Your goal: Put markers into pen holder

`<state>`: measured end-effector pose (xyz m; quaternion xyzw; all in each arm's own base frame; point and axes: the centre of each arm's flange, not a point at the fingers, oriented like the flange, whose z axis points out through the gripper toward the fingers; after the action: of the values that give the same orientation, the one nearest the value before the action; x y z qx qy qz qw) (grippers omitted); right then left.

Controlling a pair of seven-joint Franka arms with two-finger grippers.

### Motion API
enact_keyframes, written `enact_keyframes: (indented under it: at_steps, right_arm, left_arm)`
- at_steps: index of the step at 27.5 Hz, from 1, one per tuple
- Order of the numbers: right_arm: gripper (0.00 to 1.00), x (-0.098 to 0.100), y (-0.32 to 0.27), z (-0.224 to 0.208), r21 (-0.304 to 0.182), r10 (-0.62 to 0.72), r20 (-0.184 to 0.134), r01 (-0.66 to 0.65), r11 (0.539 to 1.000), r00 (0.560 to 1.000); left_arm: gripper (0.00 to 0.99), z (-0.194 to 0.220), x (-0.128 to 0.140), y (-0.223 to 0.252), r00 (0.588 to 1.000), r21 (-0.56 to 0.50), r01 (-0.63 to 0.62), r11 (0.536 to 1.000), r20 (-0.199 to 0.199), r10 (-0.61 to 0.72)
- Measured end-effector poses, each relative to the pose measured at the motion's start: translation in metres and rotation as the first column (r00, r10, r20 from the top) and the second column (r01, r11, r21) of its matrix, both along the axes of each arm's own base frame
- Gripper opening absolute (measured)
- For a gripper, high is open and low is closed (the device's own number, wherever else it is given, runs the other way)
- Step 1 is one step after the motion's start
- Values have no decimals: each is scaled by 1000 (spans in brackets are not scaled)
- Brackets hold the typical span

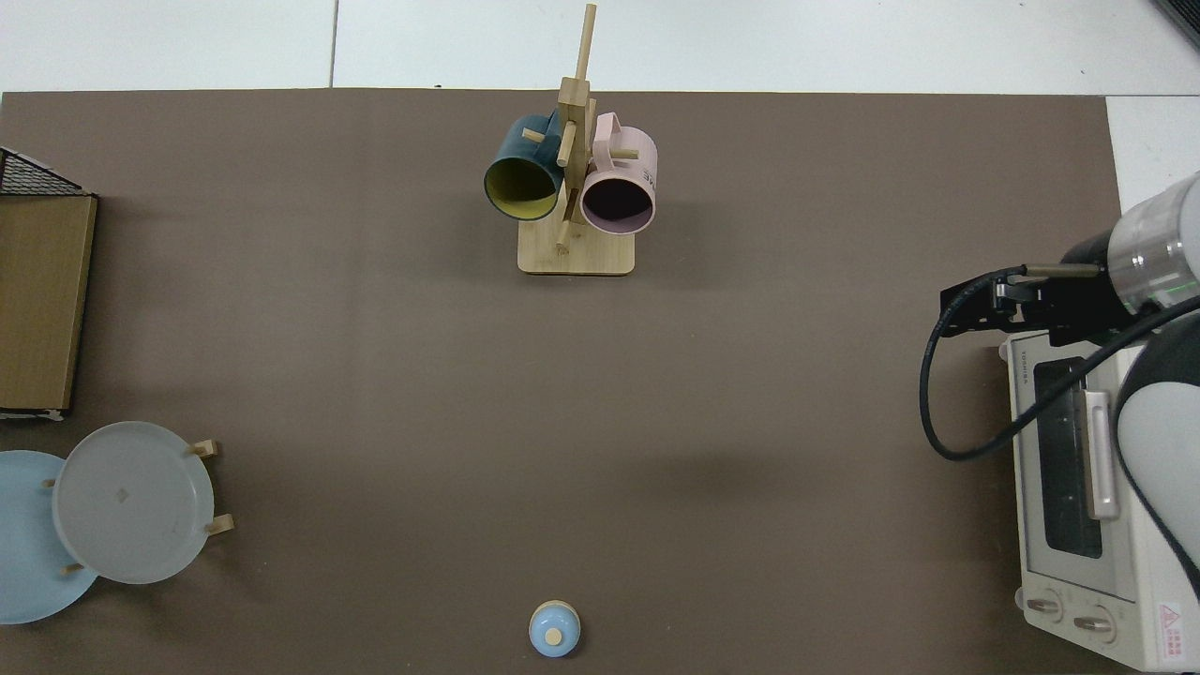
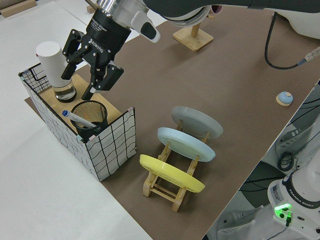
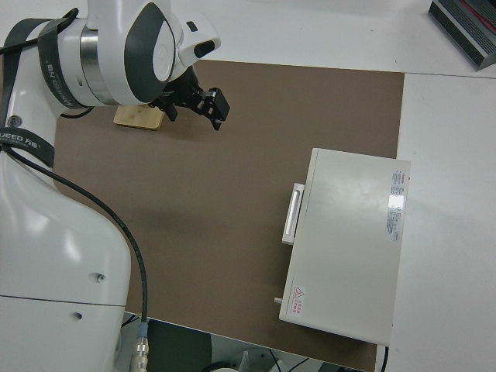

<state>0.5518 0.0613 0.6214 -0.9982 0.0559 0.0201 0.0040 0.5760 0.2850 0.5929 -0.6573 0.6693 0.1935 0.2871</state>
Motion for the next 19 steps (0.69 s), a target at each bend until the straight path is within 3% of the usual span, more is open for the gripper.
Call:
enact_keyframes:
  at_steps: [3, 7, 10, 15, 19]
  right_arm:
    - [1000, 0, 0, 0, 0, 0, 0, 0, 1000, 1000]
    - [1000, 0, 0, 0, 0, 0, 0, 0, 1000, 1000]
    - [1000, 0, 0, 0, 0, 0, 0, 0, 1000, 1000]
    - [1000, 0, 0, 0, 0, 0, 0, 0, 1000, 1000]
    - [1000, 0, 0, 0, 0, 0, 0, 0, 1000, 1000]
  left_arm:
    - [771, 19, -3, -14, 999, -63, -19, 998, 28, 21]
    - [912, 51, -7, -54, 997, -148, -15, 989, 77, 26]
    - [947, 65, -15, -80, 991, -227, -61, 972, 103, 86]
    - [982, 68, -26, -112, 960, -379, -209, 901, 97, 263]
    - [991, 66, -26, -139, 909, -481, -317, 818, 92, 406]
